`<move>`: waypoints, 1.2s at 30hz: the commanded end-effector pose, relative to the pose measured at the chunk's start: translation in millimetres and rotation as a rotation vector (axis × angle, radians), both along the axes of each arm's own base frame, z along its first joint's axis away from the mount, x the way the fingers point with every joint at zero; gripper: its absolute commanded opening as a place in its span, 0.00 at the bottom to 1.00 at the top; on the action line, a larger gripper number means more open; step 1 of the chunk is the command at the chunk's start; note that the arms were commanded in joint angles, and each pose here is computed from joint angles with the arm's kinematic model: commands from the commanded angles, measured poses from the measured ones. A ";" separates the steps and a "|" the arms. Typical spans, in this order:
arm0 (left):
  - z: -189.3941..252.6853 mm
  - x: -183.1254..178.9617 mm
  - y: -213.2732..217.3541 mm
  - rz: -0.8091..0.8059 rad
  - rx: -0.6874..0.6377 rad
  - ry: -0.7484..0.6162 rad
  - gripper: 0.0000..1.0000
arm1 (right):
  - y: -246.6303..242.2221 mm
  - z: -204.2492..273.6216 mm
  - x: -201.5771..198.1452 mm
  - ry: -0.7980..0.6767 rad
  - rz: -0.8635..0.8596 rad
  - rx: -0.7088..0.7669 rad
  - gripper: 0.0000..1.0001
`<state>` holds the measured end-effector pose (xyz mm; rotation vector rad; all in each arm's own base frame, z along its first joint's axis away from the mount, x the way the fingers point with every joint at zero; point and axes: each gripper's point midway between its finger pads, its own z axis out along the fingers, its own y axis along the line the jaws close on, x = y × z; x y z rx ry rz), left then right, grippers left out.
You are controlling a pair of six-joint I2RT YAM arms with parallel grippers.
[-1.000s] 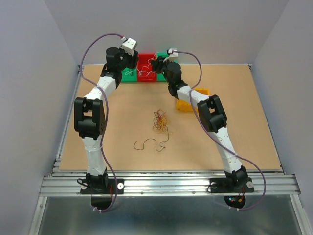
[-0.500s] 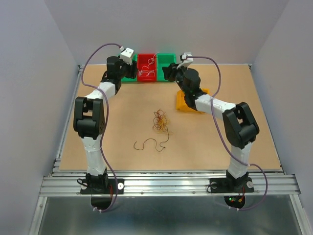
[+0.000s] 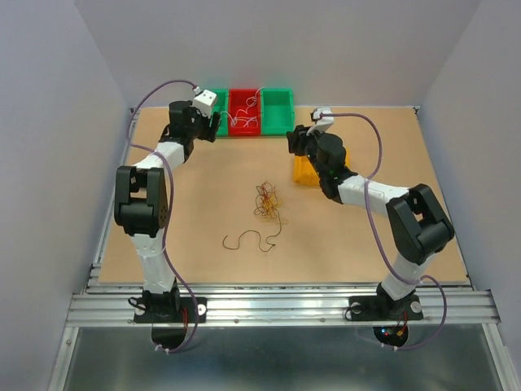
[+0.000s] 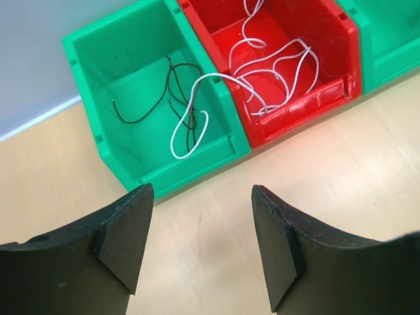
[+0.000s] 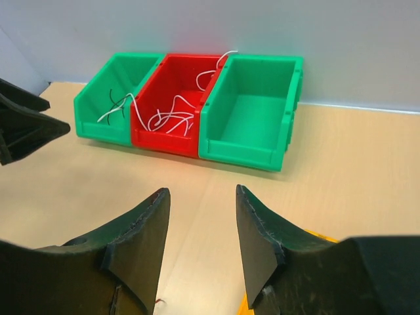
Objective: Untangle the cables
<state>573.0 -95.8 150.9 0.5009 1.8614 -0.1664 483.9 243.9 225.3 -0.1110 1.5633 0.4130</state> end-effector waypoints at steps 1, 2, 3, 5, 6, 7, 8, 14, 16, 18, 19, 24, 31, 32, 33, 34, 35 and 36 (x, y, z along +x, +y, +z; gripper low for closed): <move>39.4 6.8 10.2 -0.002 0.136 -0.102 0.71 | -17.6 43.6 -8.1 -0.107 -0.047 0.025 0.50; 31.4 11.3 13.3 0.011 0.154 -0.089 0.70 | -17.2 44.0 -8.6 -0.108 -0.044 0.027 0.50; 37.3 17.2 14.7 0.017 0.166 -0.104 0.67 | -16.0 44.5 -9.8 -0.108 -0.037 0.026 0.50; 32.6 25.6 12.8 -0.010 0.209 -0.102 0.65 | -14.4 44.2 -10.5 -0.107 -0.025 0.030 0.50; 26.4 24.5 10.9 -0.038 0.228 -0.080 0.64 | -13.9 44.7 -11.3 -0.108 -0.020 0.030 0.51; 24.0 26.3 9.1 -0.055 0.245 -0.078 0.64 | -13.1 44.3 -12.0 -0.107 -0.014 0.028 0.51; 22.0 29.3 10.8 -0.051 0.258 -0.078 0.64 | -11.8 44.4 -13.0 -0.107 -0.008 0.028 0.51; 12.5 36.1 4.9 -0.117 0.388 -0.086 0.60 | -15.9 45.5 -17.7 -0.110 -0.011 0.023 0.51; 9.5 35.7 -1.5 -0.147 0.419 -0.079 0.59 | -16.8 44.7 -17.9 -0.109 -0.015 0.020 0.51; 2.9 33.7 -5.9 -0.169 0.436 -0.070 0.59 | -17.2 44.0 -18.4 -0.109 -0.015 0.016 0.51; -1.1 31.8 -8.9 -0.183 0.450 -0.064 0.59 | -16.5 44.0 -18.7 -0.110 -0.014 0.015 0.51; -11.7 32.8 -16.3 -0.200 0.462 -0.049 0.63 | -16.0 42.4 -17.6 -0.107 -0.014 0.012 0.52; -23.3 52.7 -17.0 -0.155 0.482 -0.036 0.57 | -16.6 38.0 -14.4 -0.101 -0.021 0.002 0.52; -21.7 54.5 -18.3 -0.155 0.482 -0.042 0.56 | -16.2 38.8 -14.3 -0.102 -0.020 0.004 0.52; -18.9 57.5 -15.3 -0.137 0.492 -0.047 0.54 | -15.7 39.1 -14.1 -0.103 -0.018 0.006 0.52; -20.8 59.9 -12.7 -0.121 0.499 -0.046 0.53 | -14.7 39.2 -14.8 -0.102 -0.012 0.010 0.52; -19.2 61.7 -11.1 -0.110 0.502 -0.050 0.50 | -12.8 40.0 -15.5 -0.102 -0.004 0.013 0.52; -17.8 63.1 -9.8 -0.100 0.506 -0.054 0.48 | -13.2 40.0 -15.2 -0.102 -0.004 0.013 0.52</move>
